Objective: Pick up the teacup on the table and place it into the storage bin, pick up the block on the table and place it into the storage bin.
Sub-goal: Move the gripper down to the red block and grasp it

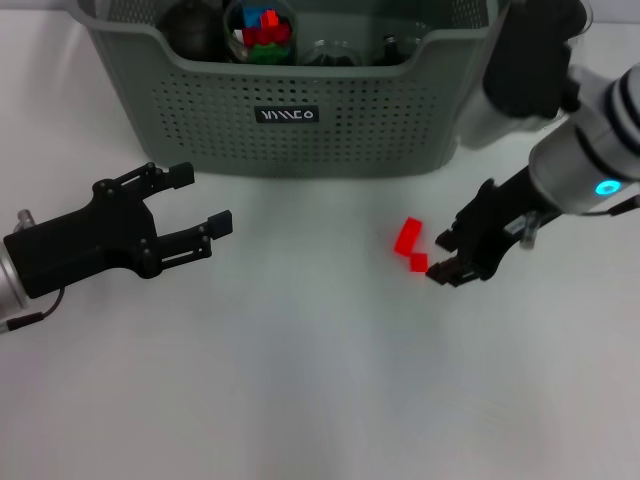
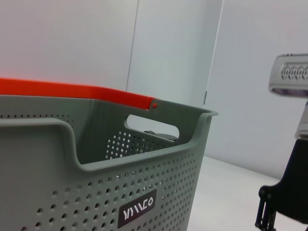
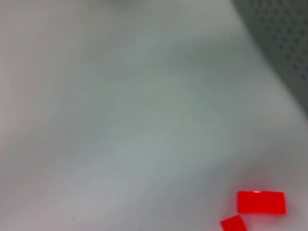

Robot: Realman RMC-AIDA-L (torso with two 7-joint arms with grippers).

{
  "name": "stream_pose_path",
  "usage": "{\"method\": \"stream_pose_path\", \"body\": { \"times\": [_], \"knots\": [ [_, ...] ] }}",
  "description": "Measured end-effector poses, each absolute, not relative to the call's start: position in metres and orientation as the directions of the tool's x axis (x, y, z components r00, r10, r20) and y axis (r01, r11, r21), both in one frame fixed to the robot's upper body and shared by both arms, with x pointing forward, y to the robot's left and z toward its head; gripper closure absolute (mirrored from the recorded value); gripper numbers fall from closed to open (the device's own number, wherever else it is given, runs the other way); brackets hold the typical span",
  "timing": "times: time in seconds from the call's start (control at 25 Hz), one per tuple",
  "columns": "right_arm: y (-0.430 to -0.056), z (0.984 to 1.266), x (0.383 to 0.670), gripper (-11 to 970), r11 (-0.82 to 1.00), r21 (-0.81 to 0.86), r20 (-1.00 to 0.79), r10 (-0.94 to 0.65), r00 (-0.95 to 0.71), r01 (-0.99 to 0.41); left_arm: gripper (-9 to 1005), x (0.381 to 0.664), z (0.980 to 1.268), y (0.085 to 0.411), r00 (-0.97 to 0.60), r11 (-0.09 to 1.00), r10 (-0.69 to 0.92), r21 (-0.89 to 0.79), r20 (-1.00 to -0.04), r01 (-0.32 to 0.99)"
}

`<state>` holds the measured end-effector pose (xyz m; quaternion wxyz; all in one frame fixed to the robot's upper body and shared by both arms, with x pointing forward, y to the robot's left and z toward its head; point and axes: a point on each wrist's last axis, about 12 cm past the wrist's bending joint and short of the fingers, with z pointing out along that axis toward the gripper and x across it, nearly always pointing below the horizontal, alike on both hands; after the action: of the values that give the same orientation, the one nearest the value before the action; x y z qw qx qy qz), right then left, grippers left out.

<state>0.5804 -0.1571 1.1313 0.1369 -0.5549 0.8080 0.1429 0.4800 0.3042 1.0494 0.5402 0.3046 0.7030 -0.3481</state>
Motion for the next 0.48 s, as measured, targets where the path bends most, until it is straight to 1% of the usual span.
{"method": "stream_pose_path", "body": {
  "times": [0.16, 0.48],
  "knots": [
    [-0.154, 1.123, 0.583, 545, 0.334, 0.082, -0.386, -0.858, -0.339, -0.939, 171, 0.48, 1.049, 0.304, -0.231, 0.574, 0.053, -0.16, -0.971, 0.803],
    [-0.152, 1.115, 0.588, 526, 0.357, 0.069, -0.404, -0.844, -0.354, -0.931, 171, 0.48, 1.049, 0.304, -0.234, 0.574, 0.054, -0.162, -0.971, 0.803]
  ]
}}
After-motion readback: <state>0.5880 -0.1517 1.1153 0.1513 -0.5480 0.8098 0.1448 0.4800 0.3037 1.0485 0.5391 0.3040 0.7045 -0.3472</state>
